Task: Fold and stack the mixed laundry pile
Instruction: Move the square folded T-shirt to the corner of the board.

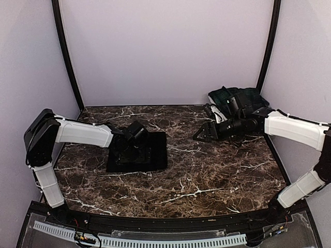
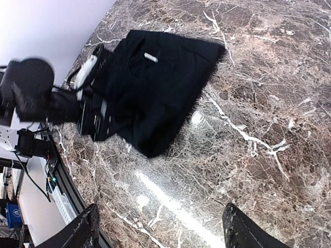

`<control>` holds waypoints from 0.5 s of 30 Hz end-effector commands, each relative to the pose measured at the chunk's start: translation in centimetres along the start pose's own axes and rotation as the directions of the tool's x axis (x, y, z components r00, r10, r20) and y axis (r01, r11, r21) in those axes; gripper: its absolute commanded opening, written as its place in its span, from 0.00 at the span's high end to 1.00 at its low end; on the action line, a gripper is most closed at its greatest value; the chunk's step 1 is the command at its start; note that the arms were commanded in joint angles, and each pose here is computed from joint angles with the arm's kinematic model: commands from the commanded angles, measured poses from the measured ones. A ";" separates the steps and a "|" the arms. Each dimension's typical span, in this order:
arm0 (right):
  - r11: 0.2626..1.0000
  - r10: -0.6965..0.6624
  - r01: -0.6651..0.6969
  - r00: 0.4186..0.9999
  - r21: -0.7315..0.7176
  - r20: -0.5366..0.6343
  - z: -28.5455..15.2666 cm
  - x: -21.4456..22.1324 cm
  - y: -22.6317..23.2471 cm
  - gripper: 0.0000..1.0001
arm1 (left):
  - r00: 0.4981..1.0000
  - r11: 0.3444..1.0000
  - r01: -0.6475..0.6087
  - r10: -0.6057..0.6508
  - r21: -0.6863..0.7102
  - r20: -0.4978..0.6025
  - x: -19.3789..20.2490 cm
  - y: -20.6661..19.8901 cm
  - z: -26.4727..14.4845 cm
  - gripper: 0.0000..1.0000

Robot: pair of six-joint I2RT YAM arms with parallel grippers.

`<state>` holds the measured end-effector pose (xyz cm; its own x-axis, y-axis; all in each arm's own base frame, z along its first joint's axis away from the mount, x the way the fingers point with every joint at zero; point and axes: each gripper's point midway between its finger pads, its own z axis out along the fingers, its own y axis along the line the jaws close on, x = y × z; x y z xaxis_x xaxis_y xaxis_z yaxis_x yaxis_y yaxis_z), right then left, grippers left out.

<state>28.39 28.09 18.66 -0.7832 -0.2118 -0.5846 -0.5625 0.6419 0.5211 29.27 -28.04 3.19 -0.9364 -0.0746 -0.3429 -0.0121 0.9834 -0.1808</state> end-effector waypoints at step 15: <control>0.998 -0.029 0.031 0.999 -0.062 0.027 -0.7 -0.1 0.9 0.21 | 0.990 0.980 -0.005 0.034 -0.200 0.139 -11.9 12.1 -4.5 0.01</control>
<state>27.80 28.16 18.44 -0.7895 -0.2198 -0.5730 -0.5682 0.6146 0.5472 39.48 -12.87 5.19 -0.8972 -0.1252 -0.4234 -0.1357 0.9907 -0.0054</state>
